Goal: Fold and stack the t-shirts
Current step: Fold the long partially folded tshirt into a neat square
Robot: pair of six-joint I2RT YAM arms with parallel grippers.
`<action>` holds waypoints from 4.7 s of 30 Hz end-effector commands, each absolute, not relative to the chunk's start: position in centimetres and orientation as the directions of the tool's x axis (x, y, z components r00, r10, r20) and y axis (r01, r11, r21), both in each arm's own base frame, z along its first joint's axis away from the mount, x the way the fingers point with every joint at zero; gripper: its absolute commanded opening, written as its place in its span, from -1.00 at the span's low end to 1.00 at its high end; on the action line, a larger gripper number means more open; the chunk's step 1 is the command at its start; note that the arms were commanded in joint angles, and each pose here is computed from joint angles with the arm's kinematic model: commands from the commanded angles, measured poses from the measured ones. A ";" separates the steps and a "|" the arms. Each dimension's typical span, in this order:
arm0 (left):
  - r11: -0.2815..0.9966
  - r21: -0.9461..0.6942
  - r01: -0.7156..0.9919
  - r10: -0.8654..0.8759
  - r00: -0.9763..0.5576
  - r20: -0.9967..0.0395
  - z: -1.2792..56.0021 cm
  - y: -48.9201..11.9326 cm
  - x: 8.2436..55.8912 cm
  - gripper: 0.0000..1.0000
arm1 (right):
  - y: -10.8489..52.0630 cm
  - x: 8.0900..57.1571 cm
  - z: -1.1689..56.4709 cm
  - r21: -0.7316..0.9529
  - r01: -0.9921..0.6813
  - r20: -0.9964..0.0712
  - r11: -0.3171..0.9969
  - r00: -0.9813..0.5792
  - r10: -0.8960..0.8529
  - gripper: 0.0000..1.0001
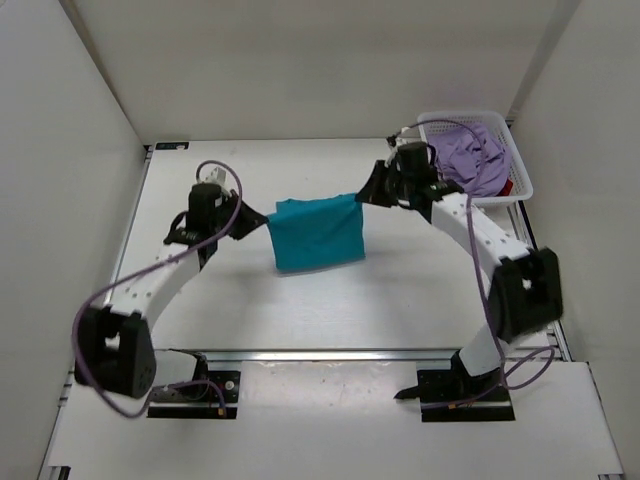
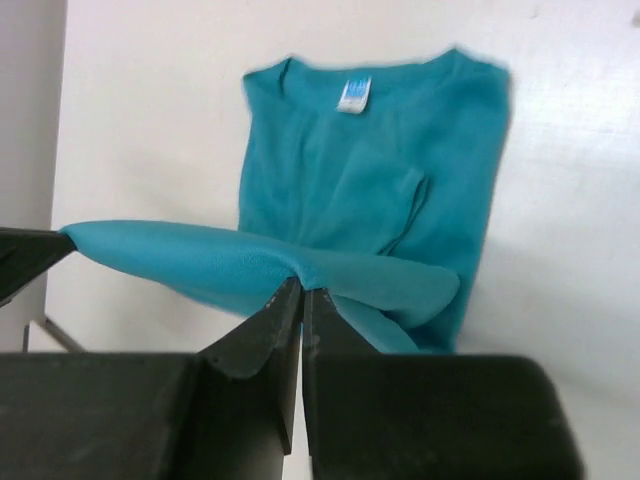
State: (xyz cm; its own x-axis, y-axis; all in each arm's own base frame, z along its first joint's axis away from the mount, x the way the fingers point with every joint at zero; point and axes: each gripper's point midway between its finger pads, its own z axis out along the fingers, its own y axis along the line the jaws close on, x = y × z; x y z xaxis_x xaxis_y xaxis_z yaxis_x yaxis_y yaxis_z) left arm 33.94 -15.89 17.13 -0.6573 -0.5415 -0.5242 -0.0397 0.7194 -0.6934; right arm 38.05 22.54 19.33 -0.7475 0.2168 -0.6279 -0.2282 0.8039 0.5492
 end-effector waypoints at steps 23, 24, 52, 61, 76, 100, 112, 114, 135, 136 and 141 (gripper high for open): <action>0.704 -0.706 -0.078 -0.599 -0.600 -0.530 13.9 -16.3 50.8 -0.24 | 23.0 52.6 16.1 0.467 -0.197 -0.647 0.862 -0.740 0.181 -0.70; 0.699 -0.709 -0.093 -0.606 -0.604 -0.517 13.1 -16.2 50.6 -0.23 | 22.4 52.3 15.5 0.467 -0.179 -0.639 0.866 -0.745 0.191 -0.51; 0.678 -0.734 -0.042 -0.570 -0.660 -0.489 10.9 -19.7 53.2 -0.79 | 22.9 57.8 13.3 0.474 -0.173 -0.544 0.863 -0.829 0.133 -1.00; 0.664 -0.746 -0.045 -0.577 -0.666 -0.473 11.0 -19.9 53.6 -0.81 | 19.9 55.8 11.8 0.368 -0.121 -0.489 0.922 -0.868 0.081 -0.22; 0.631 -0.774 -0.054 -0.593 -0.678 -0.435 10.1 -19.7 52.4 -0.82 | 17.7 49.9 18.1 0.410 -0.224 -0.495 0.884 -0.869 0.010 -0.30; 0.635 -0.770 -0.060 -0.590 -0.681 -0.434 9.9 -20.0 52.6 -0.84 | 20.4 51.3 11.6 0.661 -0.277 -0.556 0.697 -0.805 0.208 -0.31; 0.627 -0.777 -0.063 -0.597 -0.679 -0.427 9.7 -19.5 52.9 -0.86 | 21.1 53.3 10.6 0.647 -0.257 -0.538 0.718 -0.821 0.191 -0.29; 0.628 -0.775 -0.065 -0.595 -0.683 -0.425 9.6 -19.7 52.7 -0.86 | 21.4 53.7 10.4 0.645 -0.248 -0.537 0.723 -0.821 0.197 -0.31; 0.615 -0.786 -0.055 -0.600 -0.679 -0.422 10.3 -19.9 52.8 -0.92 | 22.2 52.9 11.8 0.656 -0.227 -0.525 0.720 -0.822 0.219 -1.00; 0.610 -0.791 -0.043 -0.600 -0.677 -0.426 11.0 -20.1 52.9 -0.93 | 21.4 52.5 12.1 0.657 -0.208 -0.521 0.725 -0.820 0.236 -1.00; 0.603 -0.798 -0.005 -0.599 -0.663 -0.449 13.3 -20.5 52.8 -0.94 | 19.6 49.8 13.3 0.678 -0.168 -0.506 0.715 -0.812 0.289 -1.00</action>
State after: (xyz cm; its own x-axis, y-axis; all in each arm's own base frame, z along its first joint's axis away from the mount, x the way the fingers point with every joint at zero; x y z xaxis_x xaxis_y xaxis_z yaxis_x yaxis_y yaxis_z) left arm 52.10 -19.57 6.77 -0.7028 -0.6008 -0.3809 -0.1217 0.6290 -0.7678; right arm 49.20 20.50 7.19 -0.8851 0.2311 -0.4040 -0.1054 0.7460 0.6575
